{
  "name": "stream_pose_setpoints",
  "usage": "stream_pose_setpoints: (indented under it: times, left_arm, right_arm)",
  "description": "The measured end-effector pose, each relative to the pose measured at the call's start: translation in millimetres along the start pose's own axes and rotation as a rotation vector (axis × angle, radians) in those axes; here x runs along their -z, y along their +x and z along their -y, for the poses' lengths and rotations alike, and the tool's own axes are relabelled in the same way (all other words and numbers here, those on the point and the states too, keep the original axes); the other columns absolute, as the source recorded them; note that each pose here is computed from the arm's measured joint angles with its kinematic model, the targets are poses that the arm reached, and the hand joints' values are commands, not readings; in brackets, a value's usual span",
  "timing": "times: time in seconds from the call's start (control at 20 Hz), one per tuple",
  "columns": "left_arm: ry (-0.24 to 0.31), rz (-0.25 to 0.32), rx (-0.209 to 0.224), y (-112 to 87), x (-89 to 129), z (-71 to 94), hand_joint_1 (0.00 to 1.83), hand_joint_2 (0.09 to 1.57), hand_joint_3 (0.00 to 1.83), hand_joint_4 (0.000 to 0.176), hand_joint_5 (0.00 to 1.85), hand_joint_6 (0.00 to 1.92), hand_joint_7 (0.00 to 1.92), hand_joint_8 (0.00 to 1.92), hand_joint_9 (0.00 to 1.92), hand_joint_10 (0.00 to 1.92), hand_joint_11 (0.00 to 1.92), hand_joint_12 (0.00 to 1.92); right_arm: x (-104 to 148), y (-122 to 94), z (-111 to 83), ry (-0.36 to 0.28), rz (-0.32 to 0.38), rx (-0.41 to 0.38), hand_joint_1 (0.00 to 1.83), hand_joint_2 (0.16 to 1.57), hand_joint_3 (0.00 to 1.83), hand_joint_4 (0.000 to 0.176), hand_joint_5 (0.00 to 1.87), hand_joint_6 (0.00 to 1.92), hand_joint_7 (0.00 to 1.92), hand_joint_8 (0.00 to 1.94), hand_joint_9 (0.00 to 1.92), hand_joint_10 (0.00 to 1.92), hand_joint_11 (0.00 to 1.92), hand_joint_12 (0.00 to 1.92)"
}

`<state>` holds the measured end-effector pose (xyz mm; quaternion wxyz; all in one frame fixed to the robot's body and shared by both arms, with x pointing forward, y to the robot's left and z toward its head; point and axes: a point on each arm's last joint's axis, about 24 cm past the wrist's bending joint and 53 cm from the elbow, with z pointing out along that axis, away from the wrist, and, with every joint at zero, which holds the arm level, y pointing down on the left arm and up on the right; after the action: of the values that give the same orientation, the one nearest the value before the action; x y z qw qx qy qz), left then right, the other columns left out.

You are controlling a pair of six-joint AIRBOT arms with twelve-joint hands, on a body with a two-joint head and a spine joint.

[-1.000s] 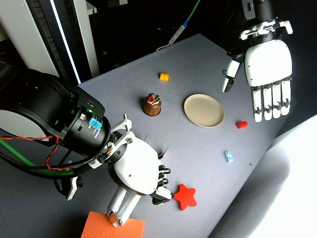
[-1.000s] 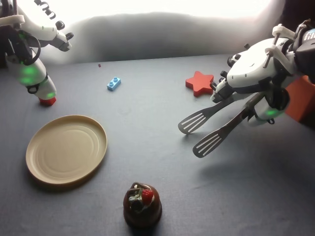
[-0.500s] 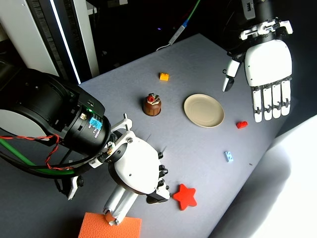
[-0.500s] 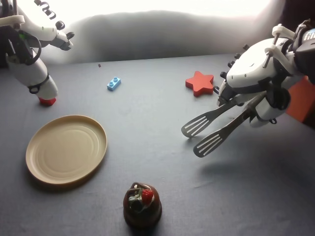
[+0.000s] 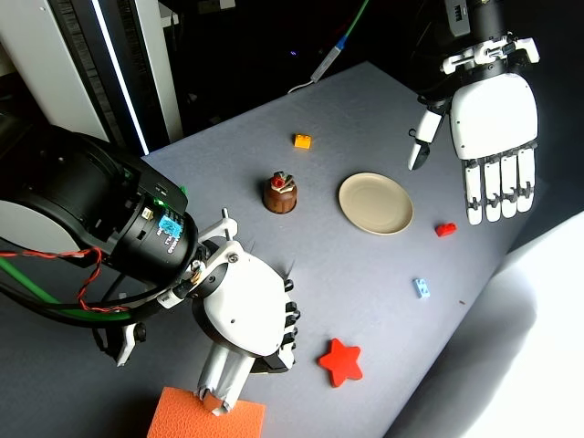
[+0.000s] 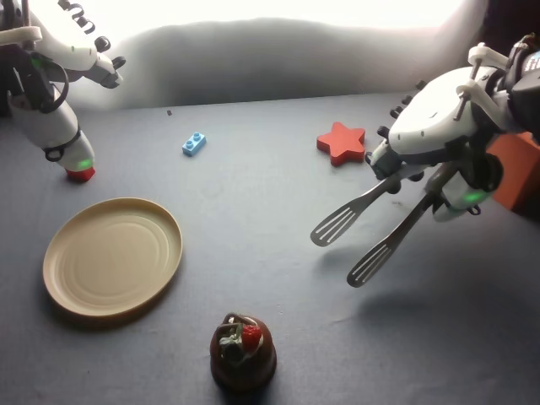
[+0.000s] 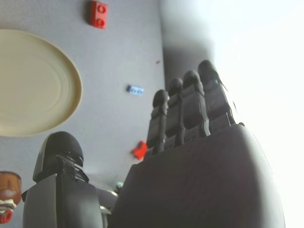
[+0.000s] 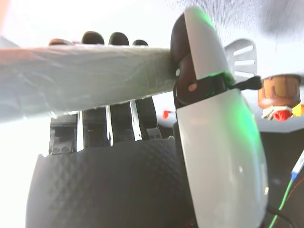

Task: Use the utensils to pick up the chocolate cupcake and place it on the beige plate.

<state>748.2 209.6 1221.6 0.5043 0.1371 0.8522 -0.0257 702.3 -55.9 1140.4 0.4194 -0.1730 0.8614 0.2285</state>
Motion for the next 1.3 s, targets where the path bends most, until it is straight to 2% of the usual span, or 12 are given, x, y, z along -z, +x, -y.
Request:
stream_pose_setpoints:
  times: [0.15,0.25,0.35,0.4,0.45,0.6,0.65,0.8,0.95,1.1,1.15,1.3]
  left_arm:
    - [0.000,-0.001,0.000,0.3,0.0,-0.1,0.40,1.05,0.00,0.000,0.13,0.01,0.14,0.01,0.13,0.01,0.00,0.32]
    - [0.000,-0.002,0.000,0.4,0.0,0.0,0.38,1.05,0.00,0.000,0.13,0.00,0.14,0.00,0.12,0.00,0.00,0.32]
    - [0.000,-0.002,0.000,0.5,0.0,0.0,0.38,1.06,0.00,0.000,0.12,0.00,0.13,0.00,0.12,0.00,0.00,0.32]
    - [0.000,-0.002,0.000,0.5,0.0,-0.1,0.38,1.05,0.00,0.000,0.12,0.00,0.14,0.00,0.12,0.00,0.00,0.32]
    - [0.000,-0.001,0.000,0.3,0.0,0.0,0.38,1.05,0.00,0.000,0.13,0.01,0.14,0.00,0.13,0.00,0.00,0.32]
    - [0.000,-0.002,-0.001,0.5,0.0,-0.1,0.38,1.06,0.00,0.000,0.13,0.00,0.13,0.00,0.12,0.00,0.00,0.32]
    - [0.000,-0.002,-0.001,0.4,0.0,0.0,0.35,1.07,0.00,0.000,0.13,0.00,0.13,0.00,0.12,0.00,0.00,0.33]
    - [-0.001,-0.003,-0.003,0.8,0.0,-0.3,0.36,1.06,0.00,0.000,0.14,0.00,0.15,0.00,0.14,0.00,0.00,0.37]
    - [0.001,-0.003,-0.003,0.5,-0.1,0.6,0.35,1.06,0.00,0.000,0.10,0.00,0.13,0.00,0.12,0.00,0.00,0.30]
    - [0.005,-0.002,-0.006,-0.7,-0.9,3.5,0.37,1.06,0.00,0.000,0.12,0.00,0.14,0.00,0.12,0.00,0.00,0.33]
    - [0.005,-0.001,-0.006,-0.7,-0.9,3.6,0.36,1.07,0.00,0.000,0.09,0.00,0.12,0.00,0.09,0.00,0.00,0.25]
    - [0.004,-0.002,-0.007,-0.6,-0.9,3.2,0.37,1.06,0.00,0.000,0.10,0.00,0.14,0.00,0.11,0.01,0.00,0.31]
  right_arm:
    - [0.6,-3.3,-4.4,-0.010,0.011,-0.003,1.11,1.12,0.00,0.000,0.45,0.88,0.45,1.22,0.41,1.52,0.40,1.91]
    - [2.4,-6.8,-5.7,-0.014,0.021,-0.014,1.11,1.12,0.00,0.000,0.42,0.92,0.41,1.33,0.38,1.61,0.40,1.92]
    - [7.2,-14.1,-10.2,-0.024,0.040,-0.008,1.15,1.12,0.00,0.000,0.48,0.90,0.39,1.44,0.37,1.70,0.45,1.92]
    - [11.9,-19.3,-17.6,-0.040,0.057,-0.003,1.10,1.21,0.01,0.000,0.68,1.26,0.42,1.43,0.39,1.70,0.46,1.92]
    - [15.5,-22.7,-28.9,-0.063,0.069,0.005,1.08,1.24,0.01,0.000,0.69,1.37,0.41,1.43,0.38,1.69,0.47,1.92]
    - [23.1,-28.4,-61.3,-0.129,0.096,0.021,1.06,1.27,0.00,0.000,0.67,1.44,0.39,1.56,0.36,1.82,0.48,1.92]
    - [24.1,-29.9,-75.6,-0.160,0.109,0.027,1.06,1.27,0.00,0.000,0.67,1.44,0.39,1.66,0.38,1.86,0.52,1.92]
    - [21.8,-29.7,-88.2,-0.183,0.112,0.037,1.08,1.25,0.00,0.000,0.70,1.40,0.42,1.62,0.40,1.85,0.53,1.92]
    - [18.3,-30.7,-101.4,-0.205,0.117,0.050,1.08,1.26,0.00,0.000,0.70,1.41,0.42,1.73,0.42,1.89,0.54,1.92]
    - [13.6,-28.1,-119.3,-0.236,0.106,0.042,1.09,1.24,0.00,0.000,0.73,1.36,0.43,1.74,0.44,1.92,0.56,1.92]
    - [11.8,-26.9,-127.1,-0.249,0.101,0.041,1.10,1.26,0.00,0.000,0.70,1.38,0.48,1.66,0.43,1.87,0.54,1.92]
    - [9.3,-24.5,-135.8,-0.262,0.094,0.048,1.09,1.24,0.00,0.000,0.72,1.38,0.41,1.71,0.41,1.91,0.54,1.92]
